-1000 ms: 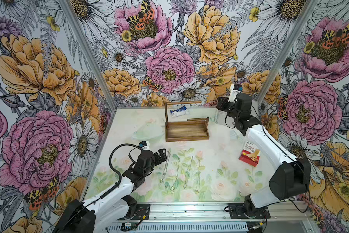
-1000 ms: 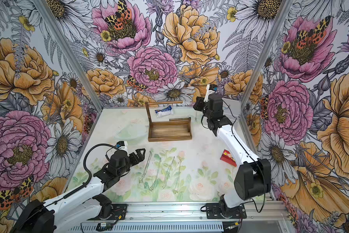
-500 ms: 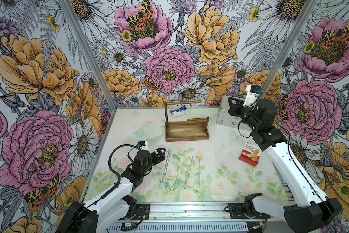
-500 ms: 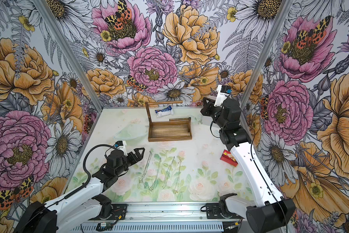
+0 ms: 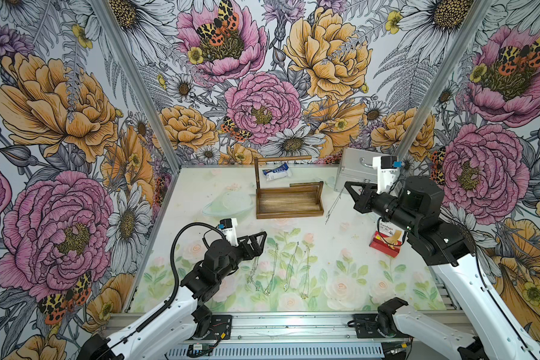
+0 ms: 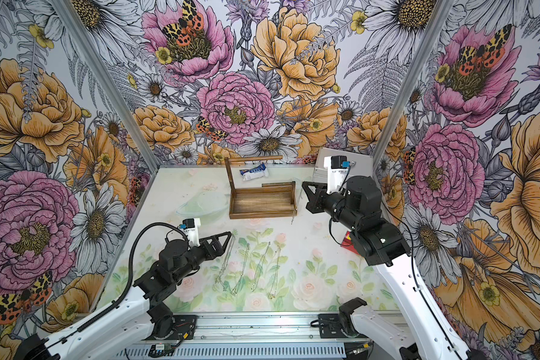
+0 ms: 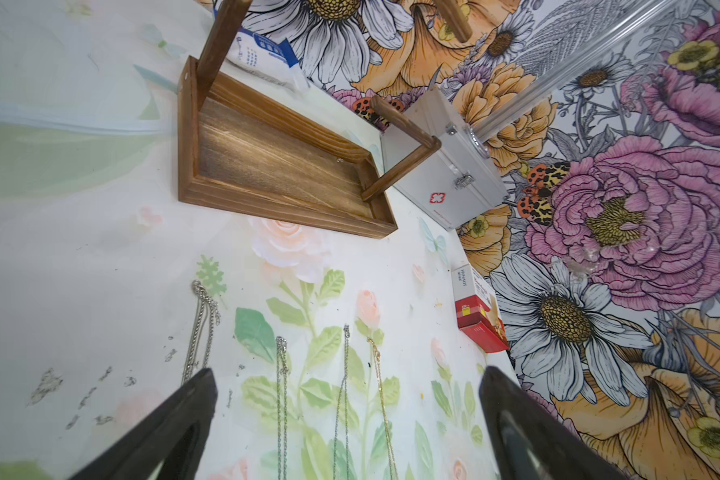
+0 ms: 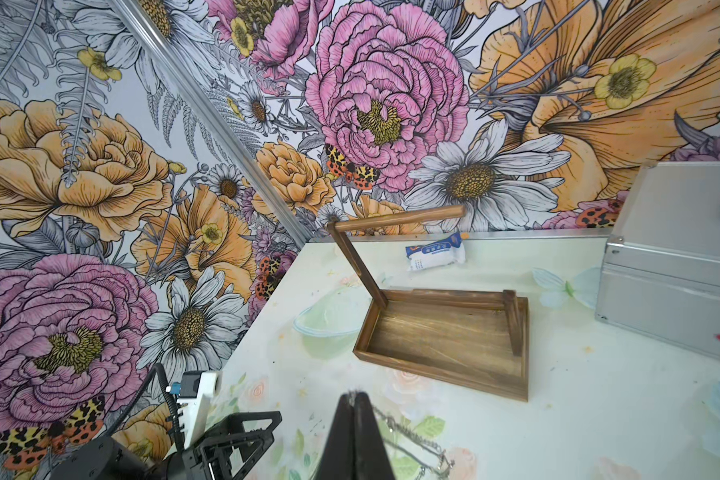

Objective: Take the necklace off the jewelry display stand
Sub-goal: Take off the necklace from the stand, then place the necklace at the center of the board.

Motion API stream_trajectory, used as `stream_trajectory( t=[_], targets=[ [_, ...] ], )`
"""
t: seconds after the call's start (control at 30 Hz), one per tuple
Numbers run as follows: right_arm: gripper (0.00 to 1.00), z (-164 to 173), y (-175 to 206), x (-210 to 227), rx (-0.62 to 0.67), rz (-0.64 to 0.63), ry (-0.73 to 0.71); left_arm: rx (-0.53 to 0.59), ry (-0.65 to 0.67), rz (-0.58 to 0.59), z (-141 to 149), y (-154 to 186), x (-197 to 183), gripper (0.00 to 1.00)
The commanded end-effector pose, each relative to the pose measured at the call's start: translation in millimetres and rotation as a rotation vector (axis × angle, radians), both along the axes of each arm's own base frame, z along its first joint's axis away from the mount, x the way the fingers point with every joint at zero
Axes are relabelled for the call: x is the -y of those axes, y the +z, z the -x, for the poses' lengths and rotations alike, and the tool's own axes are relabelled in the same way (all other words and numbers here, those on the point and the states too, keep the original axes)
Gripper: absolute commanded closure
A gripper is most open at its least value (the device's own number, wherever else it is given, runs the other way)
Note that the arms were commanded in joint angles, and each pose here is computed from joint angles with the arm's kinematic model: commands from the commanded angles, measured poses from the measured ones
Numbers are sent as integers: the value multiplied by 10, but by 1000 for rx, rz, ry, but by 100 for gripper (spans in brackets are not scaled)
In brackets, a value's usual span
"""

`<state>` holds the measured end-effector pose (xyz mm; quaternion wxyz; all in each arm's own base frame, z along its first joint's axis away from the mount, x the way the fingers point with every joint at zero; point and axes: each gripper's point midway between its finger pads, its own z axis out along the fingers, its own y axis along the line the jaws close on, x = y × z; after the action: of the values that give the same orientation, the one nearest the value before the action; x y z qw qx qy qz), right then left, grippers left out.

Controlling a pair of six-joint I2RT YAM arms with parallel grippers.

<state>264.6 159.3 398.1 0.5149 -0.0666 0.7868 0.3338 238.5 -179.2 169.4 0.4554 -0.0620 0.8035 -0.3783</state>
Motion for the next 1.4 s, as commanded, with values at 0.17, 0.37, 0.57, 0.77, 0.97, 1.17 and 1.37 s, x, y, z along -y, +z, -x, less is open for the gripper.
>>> stream_trajectory(
  t=[0.17, 0.37, 0.57, 0.77, 0.97, 1.17, 1.37],
  targets=[
    [100, 371, -409, -261, -123, -12, 184, 82, -111, -80, 296, 250, 190, 1],
    [100, 590, -571, -349, -149, -4, 301, 171, -365, -57, 665, 647, 606, 1],
    [100, 713, -678, -393, -169, -8, 364, 228, -521, -35, 808, 1055, 916, 1],
    [100, 789, -619, -357, -150, 15, 376, 206, -689, -94, 846, 1107, 1312, 1],
    [100, 835, -570, -346, -142, 14, 384, 190, -733, -135, 689, 1096, 1631, 2],
    [100, 889, -471, -321, -121, 15, 388, 161, -799, -134, 615, 1045, 1946, 11],
    [100, 889, -421, -299, -109, 30, 380, 144, -829, -150, 552, 923, 2116, 22]
  ],
)
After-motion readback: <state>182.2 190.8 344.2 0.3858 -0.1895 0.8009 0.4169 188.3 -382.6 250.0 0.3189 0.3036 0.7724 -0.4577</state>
